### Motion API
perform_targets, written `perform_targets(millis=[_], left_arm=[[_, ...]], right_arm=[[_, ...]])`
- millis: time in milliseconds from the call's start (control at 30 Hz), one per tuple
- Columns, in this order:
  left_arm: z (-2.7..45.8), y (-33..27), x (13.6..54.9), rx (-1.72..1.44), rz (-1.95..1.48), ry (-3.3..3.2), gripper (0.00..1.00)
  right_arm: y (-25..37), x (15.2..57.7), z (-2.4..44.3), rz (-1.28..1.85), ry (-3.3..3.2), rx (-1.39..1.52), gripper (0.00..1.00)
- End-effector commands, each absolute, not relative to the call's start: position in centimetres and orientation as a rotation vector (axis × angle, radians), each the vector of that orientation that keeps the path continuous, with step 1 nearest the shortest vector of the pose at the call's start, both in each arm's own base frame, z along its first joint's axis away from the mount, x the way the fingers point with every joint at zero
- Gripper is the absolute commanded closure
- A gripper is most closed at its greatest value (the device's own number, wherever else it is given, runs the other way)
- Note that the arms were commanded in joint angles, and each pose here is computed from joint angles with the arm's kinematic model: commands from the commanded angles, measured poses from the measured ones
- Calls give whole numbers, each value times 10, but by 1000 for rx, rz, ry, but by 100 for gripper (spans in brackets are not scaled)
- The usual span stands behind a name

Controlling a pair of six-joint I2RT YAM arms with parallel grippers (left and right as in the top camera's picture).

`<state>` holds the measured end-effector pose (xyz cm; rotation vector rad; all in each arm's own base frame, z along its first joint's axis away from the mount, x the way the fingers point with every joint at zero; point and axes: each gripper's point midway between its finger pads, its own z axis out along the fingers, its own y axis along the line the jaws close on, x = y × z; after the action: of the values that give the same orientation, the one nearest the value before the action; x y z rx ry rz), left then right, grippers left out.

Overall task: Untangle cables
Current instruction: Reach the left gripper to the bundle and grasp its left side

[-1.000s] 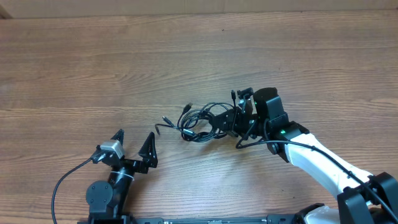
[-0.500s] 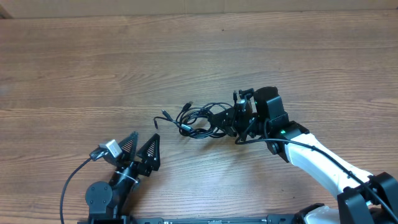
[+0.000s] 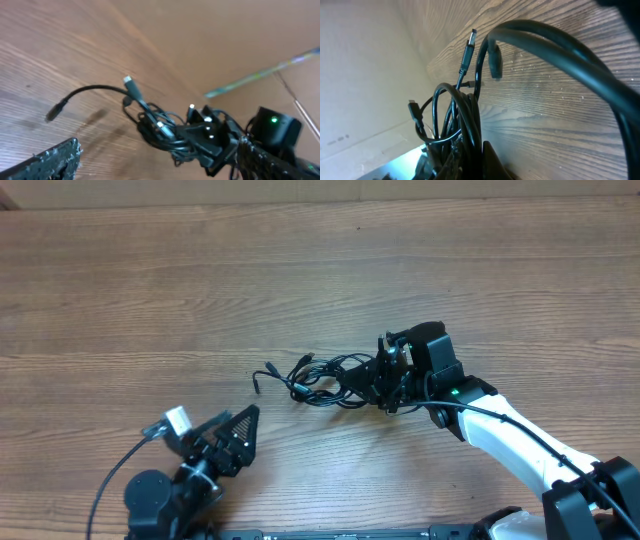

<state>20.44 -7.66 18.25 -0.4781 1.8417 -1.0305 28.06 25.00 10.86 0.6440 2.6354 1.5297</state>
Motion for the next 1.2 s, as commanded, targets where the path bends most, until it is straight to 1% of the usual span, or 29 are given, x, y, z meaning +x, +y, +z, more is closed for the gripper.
perform_targets(millis=[0, 67, 133, 200, 267, 367, 400, 467, 533, 600, 733, 833, 900, 933, 967, 1100, 1167], left_arm=[[204, -66, 195, -571, -955, 1911, 0], [202, -70, 191, -672, -993, 2004, 0], [209, -85, 193, -722, -1120, 2076, 0], [224, -101, 207, -704, -1277, 2082, 0], [224, -106, 216, -715, -1331, 2095, 0], [208, -112, 222, -966, -1452, 2155, 0], [202, -117, 221, -1069, -1512, 2190, 4], [194, -125, 216, -1184, -1597, 2244, 5], [186, -136, 212, -1288, -1696, 2318, 17], [178, -140, 213, -1368, -1697, 2350, 19], [160, -152, 212, -1532, -1677, 2431, 18], [152, -158, 219, -1545, -1650, 2454, 20], [148, -162, 226, -1560, -1644, 2451, 25], [147, -164, 232, -1553, -1650, 2442, 31], [147, -165, 237, -1543, -1653, 2429, 34], [144, -164, 254, -1525, -1646, 2391, 37], [139, -165, 254, -1543, -1638, 2402, 36]], right_arm=[[255, 284, 120, 1570, 2613, 642, 96], [255, 284, 120, 1570, 2613, 641, 96], [255, 284, 120, 1571, 2613, 641, 96], [255, 284, 120, 1571, 2613, 641, 96], [255, 284, 120, 1571, 2614, 641, 96], [255, 283, 119, 1566, 2620, 646, 96], [254, 284, 118, 1559, 2617, 650, 96], [254, 285, 118, 1554, 2616, 653, 96], [253, 286, 117, 1546, 2614, 657, 96], [253, 286, 117, 1539, 2611, 661, 96], [253, 286, 117, 1539, 2612, 661, 96], [253, 286, 117, 1539, 2612, 660, 96], [253, 286, 117, 1539, 2613, 660, 96], [253, 286, 116, 1537, 2617, 663, 96], [253, 285, 115, 1533, 2622, 669, 96], [251, 282, 111, 1520, 2644, 690, 96], [251, 281, 111, 1520, 2647, 690, 96]])
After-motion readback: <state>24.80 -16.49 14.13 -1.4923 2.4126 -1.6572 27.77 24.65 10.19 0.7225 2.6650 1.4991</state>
